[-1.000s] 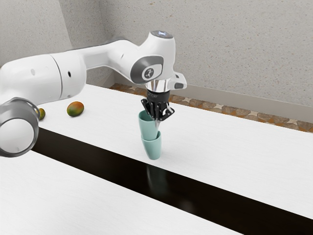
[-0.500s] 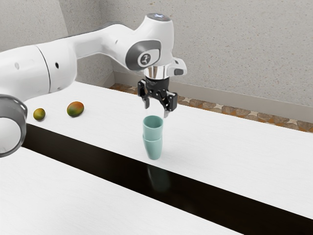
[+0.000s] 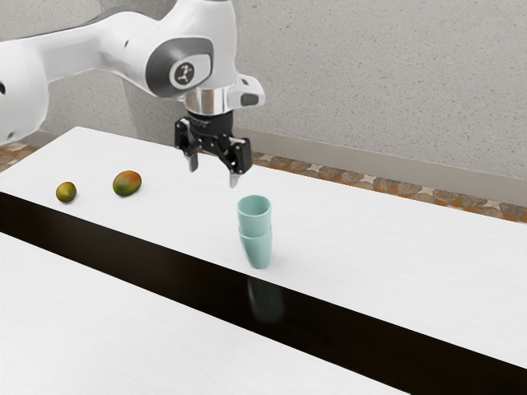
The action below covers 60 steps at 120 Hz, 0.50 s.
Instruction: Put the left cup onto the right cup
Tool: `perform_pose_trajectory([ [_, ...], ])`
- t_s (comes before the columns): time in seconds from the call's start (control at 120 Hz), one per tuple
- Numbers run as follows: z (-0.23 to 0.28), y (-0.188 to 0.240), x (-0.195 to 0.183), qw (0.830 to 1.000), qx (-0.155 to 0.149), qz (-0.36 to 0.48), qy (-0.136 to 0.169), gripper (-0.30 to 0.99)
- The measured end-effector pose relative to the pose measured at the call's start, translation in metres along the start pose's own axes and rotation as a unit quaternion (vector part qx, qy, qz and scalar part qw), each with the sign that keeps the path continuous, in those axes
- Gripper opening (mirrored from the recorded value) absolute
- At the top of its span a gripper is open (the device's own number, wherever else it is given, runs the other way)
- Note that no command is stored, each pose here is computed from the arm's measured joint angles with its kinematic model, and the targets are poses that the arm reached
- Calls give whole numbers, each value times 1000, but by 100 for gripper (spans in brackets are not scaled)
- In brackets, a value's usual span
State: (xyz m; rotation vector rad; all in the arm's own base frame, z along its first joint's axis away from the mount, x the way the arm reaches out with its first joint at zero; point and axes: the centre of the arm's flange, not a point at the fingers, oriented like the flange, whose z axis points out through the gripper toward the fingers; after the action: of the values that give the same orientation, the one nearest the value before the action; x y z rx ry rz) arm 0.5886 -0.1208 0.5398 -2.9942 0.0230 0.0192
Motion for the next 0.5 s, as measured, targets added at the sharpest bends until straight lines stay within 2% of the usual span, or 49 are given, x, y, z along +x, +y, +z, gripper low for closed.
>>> perform_pose_trajectory([
  [0.258,-25,-36,-25,1000,-18,-10,1,69],
  [0.5,-35,-54,-32,1000,-29,-1,4,69],
])
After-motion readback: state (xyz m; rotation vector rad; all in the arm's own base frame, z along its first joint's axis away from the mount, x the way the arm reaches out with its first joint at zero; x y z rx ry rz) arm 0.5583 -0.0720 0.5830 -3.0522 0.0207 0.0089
